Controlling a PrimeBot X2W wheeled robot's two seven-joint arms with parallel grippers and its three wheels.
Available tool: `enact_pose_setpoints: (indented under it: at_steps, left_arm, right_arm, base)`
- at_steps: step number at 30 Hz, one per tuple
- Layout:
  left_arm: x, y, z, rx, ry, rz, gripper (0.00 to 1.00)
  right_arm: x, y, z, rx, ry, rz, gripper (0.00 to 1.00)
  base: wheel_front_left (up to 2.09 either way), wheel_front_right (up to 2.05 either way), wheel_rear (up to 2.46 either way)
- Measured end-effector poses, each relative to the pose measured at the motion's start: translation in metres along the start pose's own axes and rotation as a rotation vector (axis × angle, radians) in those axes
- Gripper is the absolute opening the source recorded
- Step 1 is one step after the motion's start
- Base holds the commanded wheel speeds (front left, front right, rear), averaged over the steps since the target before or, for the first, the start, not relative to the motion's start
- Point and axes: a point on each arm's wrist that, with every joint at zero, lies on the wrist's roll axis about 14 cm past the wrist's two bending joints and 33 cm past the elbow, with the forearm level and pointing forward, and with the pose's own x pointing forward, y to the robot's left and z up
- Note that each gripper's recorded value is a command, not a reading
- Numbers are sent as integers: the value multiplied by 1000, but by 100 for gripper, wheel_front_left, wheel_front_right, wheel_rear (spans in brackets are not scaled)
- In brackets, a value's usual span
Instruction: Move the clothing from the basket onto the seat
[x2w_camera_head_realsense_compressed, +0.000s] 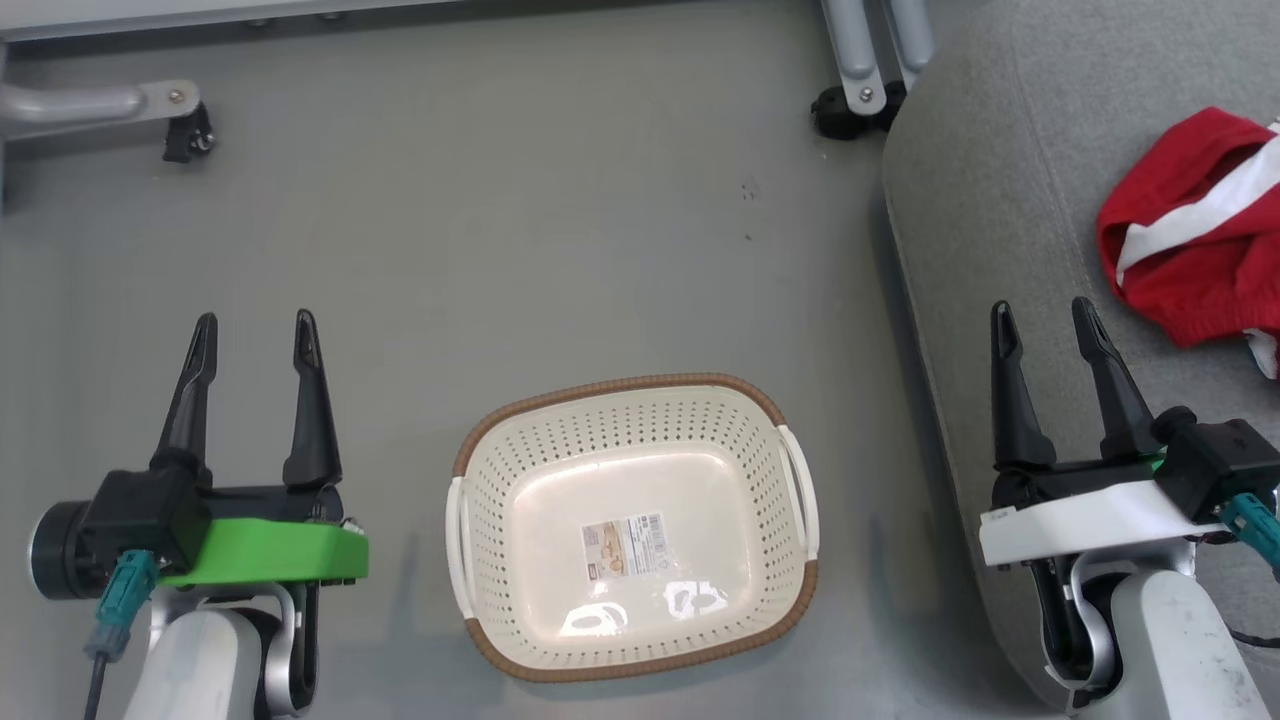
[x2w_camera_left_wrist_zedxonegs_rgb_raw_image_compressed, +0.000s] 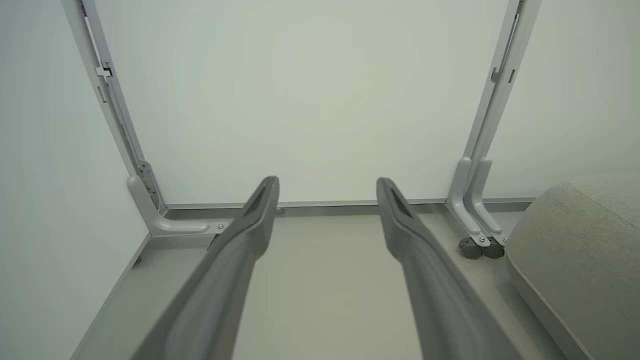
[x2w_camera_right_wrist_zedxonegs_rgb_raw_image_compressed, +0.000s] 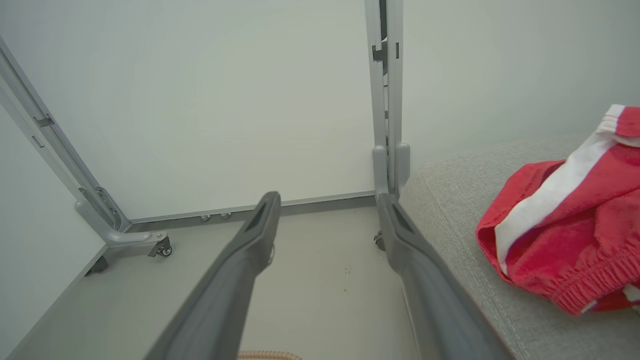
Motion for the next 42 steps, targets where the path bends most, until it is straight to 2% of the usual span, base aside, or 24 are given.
enact_pose_setpoints:
  at_steps: [7, 22, 31, 42]
  left_arm:
    - [-36, 23, 2, 24, 23, 68, 100]
    - [-78, 14, -4, 44, 64, 47, 100]
    - [-85, 6, -6, 43, 67, 30, 100]
    - [-87, 9, -10, 62, 83, 35, 100]
  right_arm:
    - [-9, 21, 12, -3, -6, 56, 100]
    - [-58, 28, 26, -7, 14, 65, 100]
    - [-74, 28, 34, -27, 6, 61, 100]
    - [-75, 26, 37, -35, 2, 54, 100]
  base:
    - [0, 0, 0]
    - [0, 0, 0]
    - [0, 0, 0]
    - [0, 0, 0]
